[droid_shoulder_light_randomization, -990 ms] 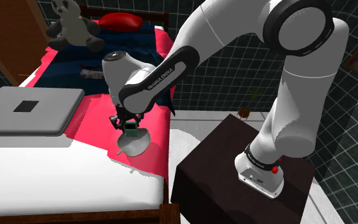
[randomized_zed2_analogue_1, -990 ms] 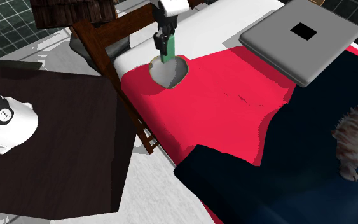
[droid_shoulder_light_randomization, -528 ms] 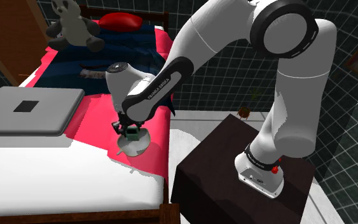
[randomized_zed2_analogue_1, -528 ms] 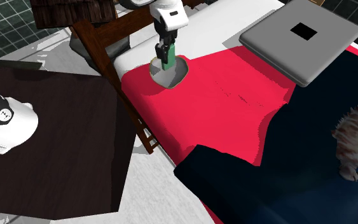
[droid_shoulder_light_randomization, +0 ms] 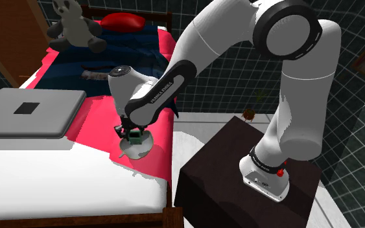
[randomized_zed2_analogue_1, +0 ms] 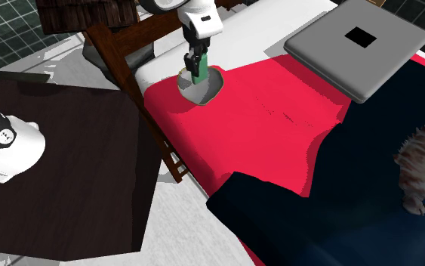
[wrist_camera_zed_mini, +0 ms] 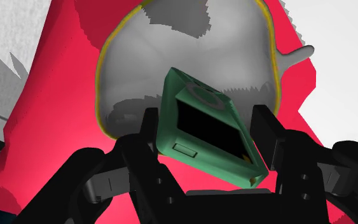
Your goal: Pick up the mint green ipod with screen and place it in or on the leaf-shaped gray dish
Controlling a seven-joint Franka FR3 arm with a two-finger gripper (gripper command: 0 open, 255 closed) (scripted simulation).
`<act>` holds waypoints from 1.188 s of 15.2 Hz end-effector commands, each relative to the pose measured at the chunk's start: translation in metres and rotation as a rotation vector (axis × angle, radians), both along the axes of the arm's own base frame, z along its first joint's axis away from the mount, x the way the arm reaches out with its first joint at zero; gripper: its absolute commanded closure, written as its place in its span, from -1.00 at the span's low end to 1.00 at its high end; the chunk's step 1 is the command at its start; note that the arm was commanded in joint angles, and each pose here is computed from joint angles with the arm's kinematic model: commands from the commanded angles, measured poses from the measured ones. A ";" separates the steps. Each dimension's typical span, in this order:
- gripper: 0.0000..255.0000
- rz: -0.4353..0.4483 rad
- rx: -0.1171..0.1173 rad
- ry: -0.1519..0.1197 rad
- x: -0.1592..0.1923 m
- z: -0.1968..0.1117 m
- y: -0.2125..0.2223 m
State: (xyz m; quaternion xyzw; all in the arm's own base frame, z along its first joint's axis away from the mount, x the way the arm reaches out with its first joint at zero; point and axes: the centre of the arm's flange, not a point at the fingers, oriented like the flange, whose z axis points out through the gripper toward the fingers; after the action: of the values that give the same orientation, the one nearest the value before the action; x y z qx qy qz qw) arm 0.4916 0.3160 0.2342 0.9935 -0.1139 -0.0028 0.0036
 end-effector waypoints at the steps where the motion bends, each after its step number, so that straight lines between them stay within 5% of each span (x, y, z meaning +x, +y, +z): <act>1: -1.00 0.000 0.000 0.000 0.000 0.000 0.000; 6: -1.00 0.000 0.000 0.000 0.000 0.000 0.000; 10: -1.00 0.000 0.000 0.000 0.000 0.050 0.000; 18: -1.00 0.000 0.000 0.000 0.000 0.050 0.000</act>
State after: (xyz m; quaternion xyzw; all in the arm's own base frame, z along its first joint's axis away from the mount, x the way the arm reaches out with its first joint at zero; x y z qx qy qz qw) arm 0.4920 0.3164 0.2842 0.9935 -0.1139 -0.0027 0.0036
